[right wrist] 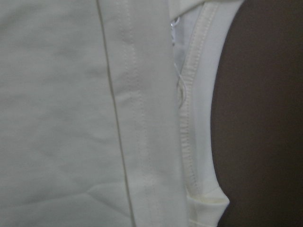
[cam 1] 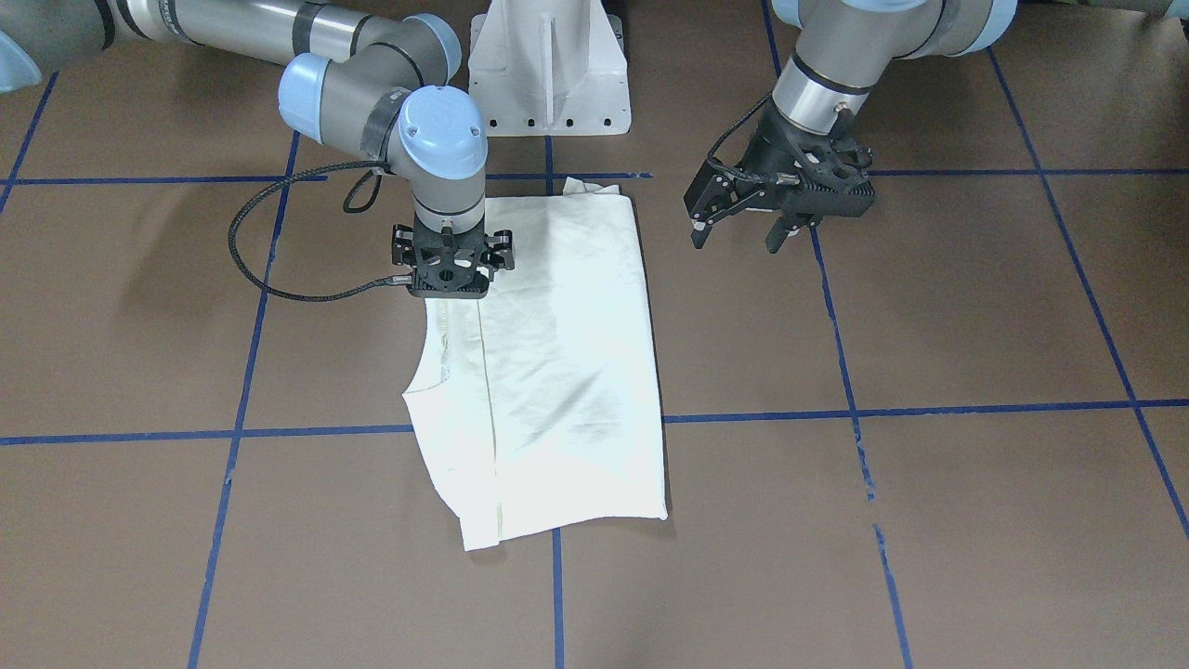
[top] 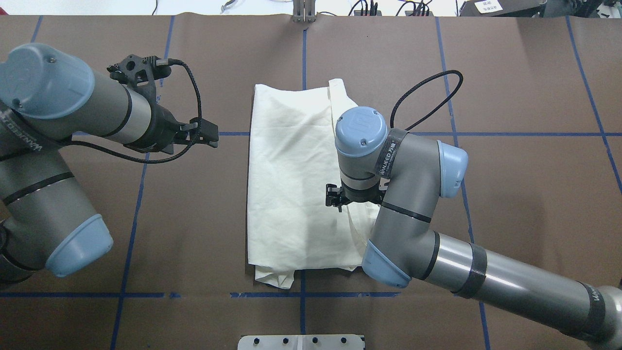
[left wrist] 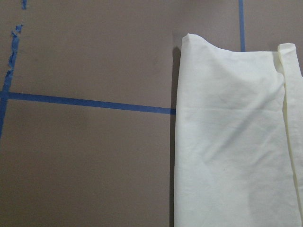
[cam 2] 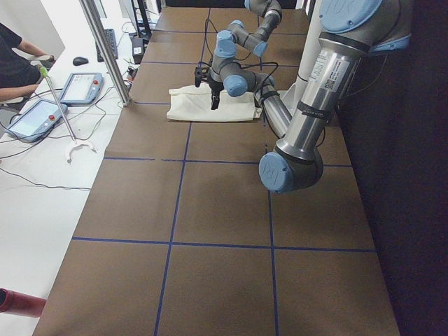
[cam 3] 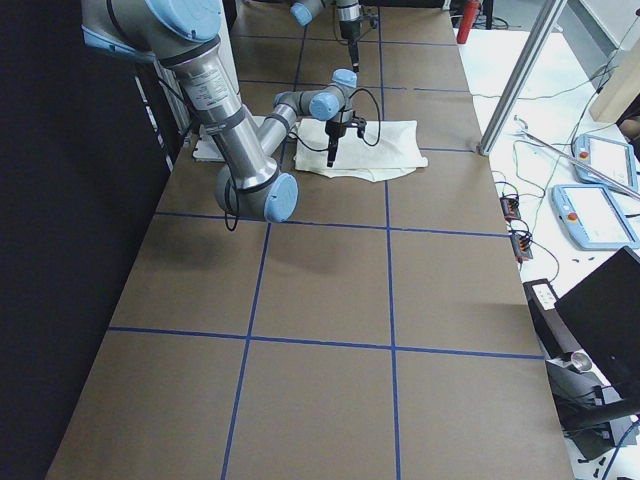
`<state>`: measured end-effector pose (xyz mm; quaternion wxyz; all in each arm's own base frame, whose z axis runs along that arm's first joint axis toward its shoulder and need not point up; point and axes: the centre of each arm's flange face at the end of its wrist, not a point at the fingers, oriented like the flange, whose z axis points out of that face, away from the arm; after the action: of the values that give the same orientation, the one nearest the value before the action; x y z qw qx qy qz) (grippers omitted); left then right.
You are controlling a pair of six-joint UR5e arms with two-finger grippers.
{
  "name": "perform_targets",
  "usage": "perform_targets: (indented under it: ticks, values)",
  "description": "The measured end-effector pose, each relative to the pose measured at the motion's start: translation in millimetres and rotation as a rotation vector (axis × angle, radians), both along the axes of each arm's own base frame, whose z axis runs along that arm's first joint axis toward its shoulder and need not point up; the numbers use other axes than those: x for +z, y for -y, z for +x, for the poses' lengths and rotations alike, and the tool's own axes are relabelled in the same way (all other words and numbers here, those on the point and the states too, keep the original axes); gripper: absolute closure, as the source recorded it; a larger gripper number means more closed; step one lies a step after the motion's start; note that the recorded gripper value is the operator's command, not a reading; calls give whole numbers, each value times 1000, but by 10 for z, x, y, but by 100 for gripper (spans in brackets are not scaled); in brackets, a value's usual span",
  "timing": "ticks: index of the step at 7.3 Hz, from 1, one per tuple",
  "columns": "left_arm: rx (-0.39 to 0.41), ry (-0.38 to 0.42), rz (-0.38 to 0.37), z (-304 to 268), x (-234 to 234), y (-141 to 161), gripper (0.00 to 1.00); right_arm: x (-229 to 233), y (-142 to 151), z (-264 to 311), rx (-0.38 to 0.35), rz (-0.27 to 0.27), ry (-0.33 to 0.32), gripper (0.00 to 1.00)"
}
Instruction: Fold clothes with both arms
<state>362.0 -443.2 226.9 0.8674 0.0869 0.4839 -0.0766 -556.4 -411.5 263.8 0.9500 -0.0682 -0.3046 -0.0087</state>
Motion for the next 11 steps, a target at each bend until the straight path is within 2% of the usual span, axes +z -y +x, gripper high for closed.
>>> perform_targets:
  ticks: [2,4,11]
  values:
    - [0,0,-2,0,7,-1,0,100,-232,-103,-40,-33,-44,0]
    - [0,1,-2,-2,13,-2,0,161,-416,-198,-70,-40,-58,0]
    - [-2,-7,-3,0,-27,-13,0,463,-204,83,-27,-54,-92,0]
